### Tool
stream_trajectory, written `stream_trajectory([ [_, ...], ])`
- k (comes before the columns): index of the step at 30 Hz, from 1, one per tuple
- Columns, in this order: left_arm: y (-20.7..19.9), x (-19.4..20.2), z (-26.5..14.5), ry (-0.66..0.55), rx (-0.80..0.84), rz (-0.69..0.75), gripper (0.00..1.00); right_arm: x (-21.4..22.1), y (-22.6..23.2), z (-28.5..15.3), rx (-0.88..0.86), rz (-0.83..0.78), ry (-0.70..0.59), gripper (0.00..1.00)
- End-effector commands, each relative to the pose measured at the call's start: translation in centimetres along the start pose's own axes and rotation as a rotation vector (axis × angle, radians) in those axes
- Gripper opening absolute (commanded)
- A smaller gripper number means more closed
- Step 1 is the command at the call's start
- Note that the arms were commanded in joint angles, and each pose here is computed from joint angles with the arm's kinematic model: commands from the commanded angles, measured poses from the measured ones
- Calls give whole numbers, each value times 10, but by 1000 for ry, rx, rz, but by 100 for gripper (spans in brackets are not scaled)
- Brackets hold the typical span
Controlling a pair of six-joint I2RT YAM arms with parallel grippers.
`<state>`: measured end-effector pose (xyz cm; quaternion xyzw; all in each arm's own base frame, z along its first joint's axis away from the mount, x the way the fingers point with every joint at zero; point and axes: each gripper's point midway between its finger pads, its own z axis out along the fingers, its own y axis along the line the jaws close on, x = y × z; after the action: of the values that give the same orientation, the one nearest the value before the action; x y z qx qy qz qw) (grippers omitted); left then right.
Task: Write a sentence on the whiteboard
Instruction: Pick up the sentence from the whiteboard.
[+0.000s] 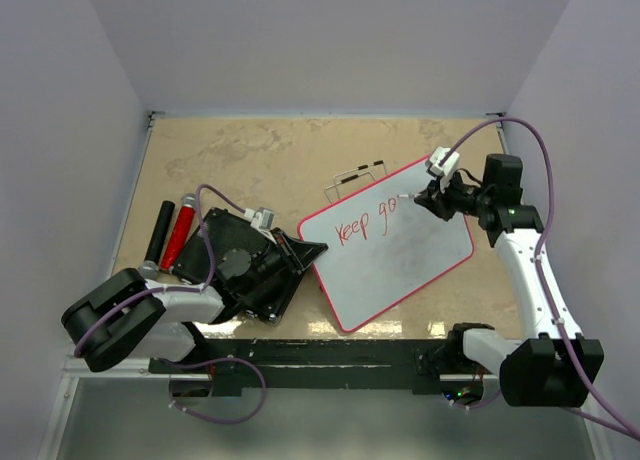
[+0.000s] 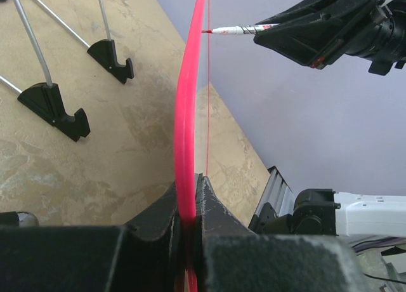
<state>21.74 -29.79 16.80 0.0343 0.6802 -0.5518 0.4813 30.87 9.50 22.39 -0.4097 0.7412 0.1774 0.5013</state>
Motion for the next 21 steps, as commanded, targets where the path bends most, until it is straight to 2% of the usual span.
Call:
stream_trajectory([
  [1, -10, 5, -1, 34, 67, 85, 0, 0, 6, 2, -62, -24, -2, 0],
  [12, -9, 6, -1, 36, 65, 83, 0, 20, 9, -4, -42, -34, 81, 0],
  [17, -10, 6, 0, 37, 68, 83, 0, 6, -8, -8, 61, -29, 48, 0],
  [21, -10, 5, 0, 37, 68, 84, 0, -7, -14, -6, 73, -31, 9, 0],
])
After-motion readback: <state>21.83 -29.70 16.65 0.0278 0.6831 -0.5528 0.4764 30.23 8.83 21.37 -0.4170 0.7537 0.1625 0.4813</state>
